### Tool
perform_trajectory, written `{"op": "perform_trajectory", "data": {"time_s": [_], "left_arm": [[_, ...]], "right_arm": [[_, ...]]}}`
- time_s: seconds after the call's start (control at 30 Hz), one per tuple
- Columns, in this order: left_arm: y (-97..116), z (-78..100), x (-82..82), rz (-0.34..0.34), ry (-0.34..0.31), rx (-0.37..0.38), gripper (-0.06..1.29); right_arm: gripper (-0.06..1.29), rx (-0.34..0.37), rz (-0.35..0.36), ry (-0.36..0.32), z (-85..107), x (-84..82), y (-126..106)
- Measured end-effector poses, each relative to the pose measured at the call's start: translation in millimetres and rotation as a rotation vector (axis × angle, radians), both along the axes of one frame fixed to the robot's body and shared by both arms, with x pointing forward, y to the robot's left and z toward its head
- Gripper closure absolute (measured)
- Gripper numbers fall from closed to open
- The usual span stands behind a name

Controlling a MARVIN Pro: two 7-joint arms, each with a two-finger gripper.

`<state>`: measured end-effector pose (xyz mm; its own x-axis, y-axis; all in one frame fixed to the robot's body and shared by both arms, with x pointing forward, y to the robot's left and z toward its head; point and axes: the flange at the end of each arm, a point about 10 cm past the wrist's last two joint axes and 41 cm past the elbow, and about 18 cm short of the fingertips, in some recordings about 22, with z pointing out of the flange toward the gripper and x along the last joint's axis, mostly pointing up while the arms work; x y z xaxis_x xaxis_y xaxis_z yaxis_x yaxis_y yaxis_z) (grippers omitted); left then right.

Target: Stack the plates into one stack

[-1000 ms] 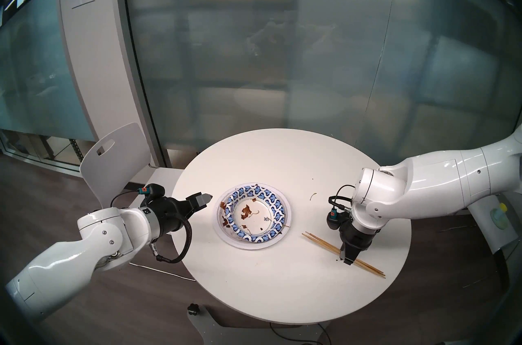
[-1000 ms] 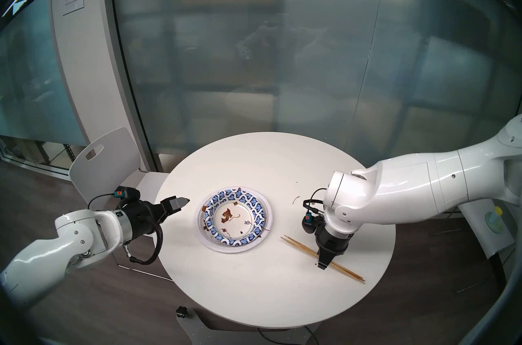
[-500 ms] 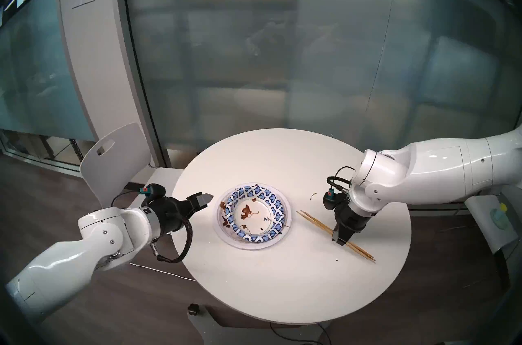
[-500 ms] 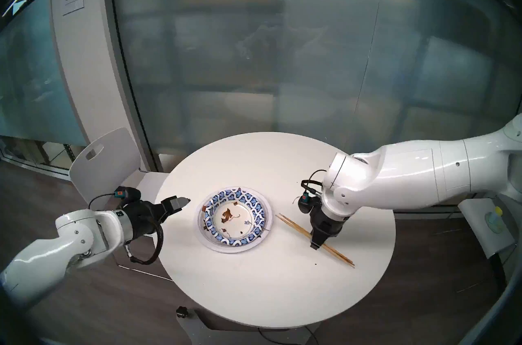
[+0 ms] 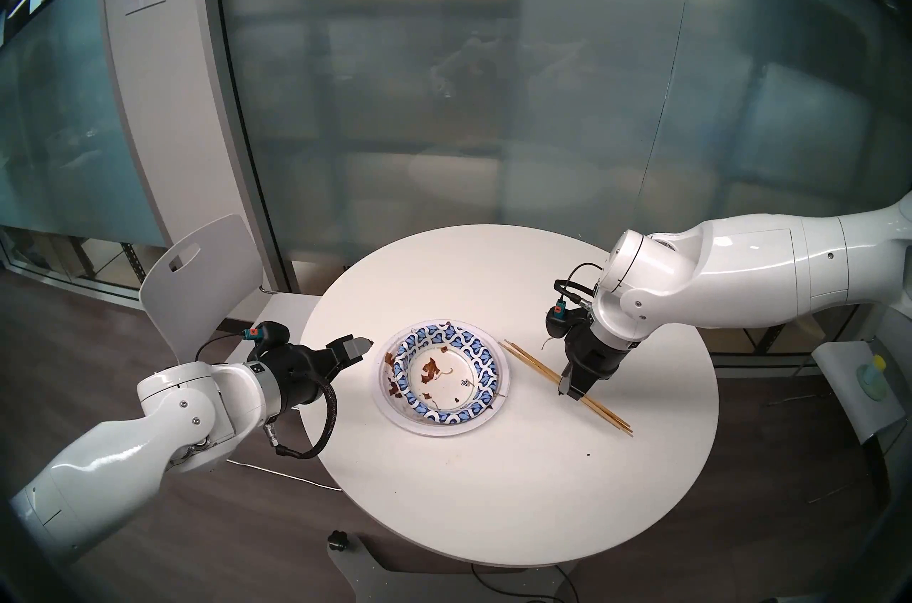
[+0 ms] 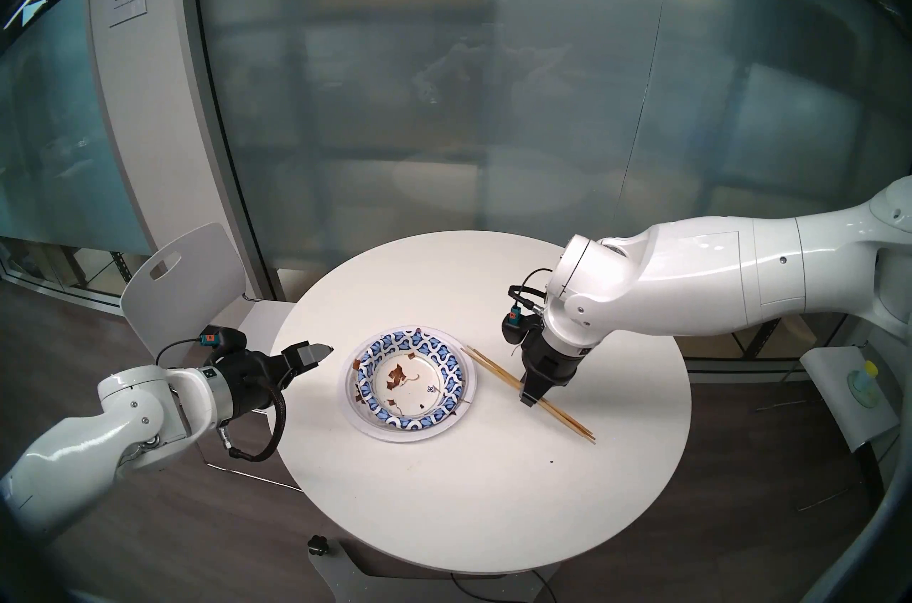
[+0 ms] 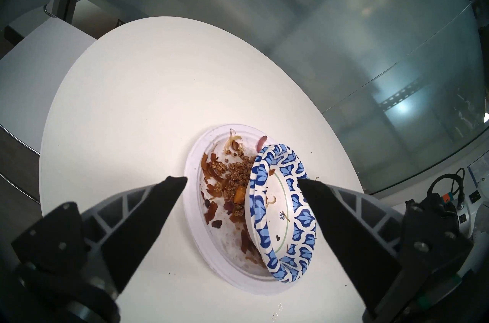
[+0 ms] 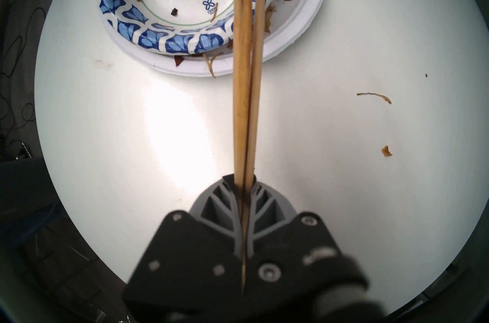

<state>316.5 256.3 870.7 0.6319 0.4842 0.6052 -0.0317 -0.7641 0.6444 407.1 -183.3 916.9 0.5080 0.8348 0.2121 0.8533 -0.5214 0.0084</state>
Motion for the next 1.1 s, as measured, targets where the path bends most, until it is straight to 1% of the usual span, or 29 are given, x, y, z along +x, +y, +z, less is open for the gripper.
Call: {"op": "perform_trajectory", "data": {"time_s": [0.13, 0.27, 0.33, 0.4, 0.63, 0.7, 0.8, 0.87, 1.1], "left_arm": [[1.6, -1.3, 0.6, 0.004, 0.004, -0.006, 0.04], [5.3, -2.5, 2.7, 0.013, 0.008, -0.013, 0.04], [6.5, -2.9, 3.3, 0.016, 0.008, -0.014, 0.04], [11.8, -3.7, 6.2, 0.029, 0.009, -0.017, 0.04], [24.7, -5.6, 12.5, 0.057, 0.012, -0.020, 0.04], [30.5, -6.2, 14.8, 0.067, 0.012, -0.021, 0.04], [35.3, -7.0, 16.6, 0.075, 0.014, -0.022, 0.04], [40.0, -7.7, 18.2, 0.083, 0.015, -0.024, 0.04], [46.3, -8.0, 20.6, 0.080, 0.018, -0.029, 0.04]], "right_arm": [[1.24, 0.010, 0.015, -0.007, 6.2, 10.4, 8.5], [1.24, 0.013, 0.034, -0.031, 13.4, 26.5, 18.8], [1.24, 0.014, 0.037, -0.036, 14.8, 29.9, 20.9], [1.24, 0.019, 0.047, -0.052, 18.6, 40.9, 28.1], [1.24, 0.049, 0.064, -0.080, 23.3, 61.9, 45.1], [1.24, 0.066, 0.078, -0.086, 23.0, 69.0, 55.7], [1.24, 0.085, 0.090, -0.090, 21.9, 74.0, 65.7], [1.25, 0.104, 0.105, -0.090, 20.2, 78.2, 77.4], [1.25, 0.136, 0.141, -0.074, 16.6, 83.9, 102.7]]}}
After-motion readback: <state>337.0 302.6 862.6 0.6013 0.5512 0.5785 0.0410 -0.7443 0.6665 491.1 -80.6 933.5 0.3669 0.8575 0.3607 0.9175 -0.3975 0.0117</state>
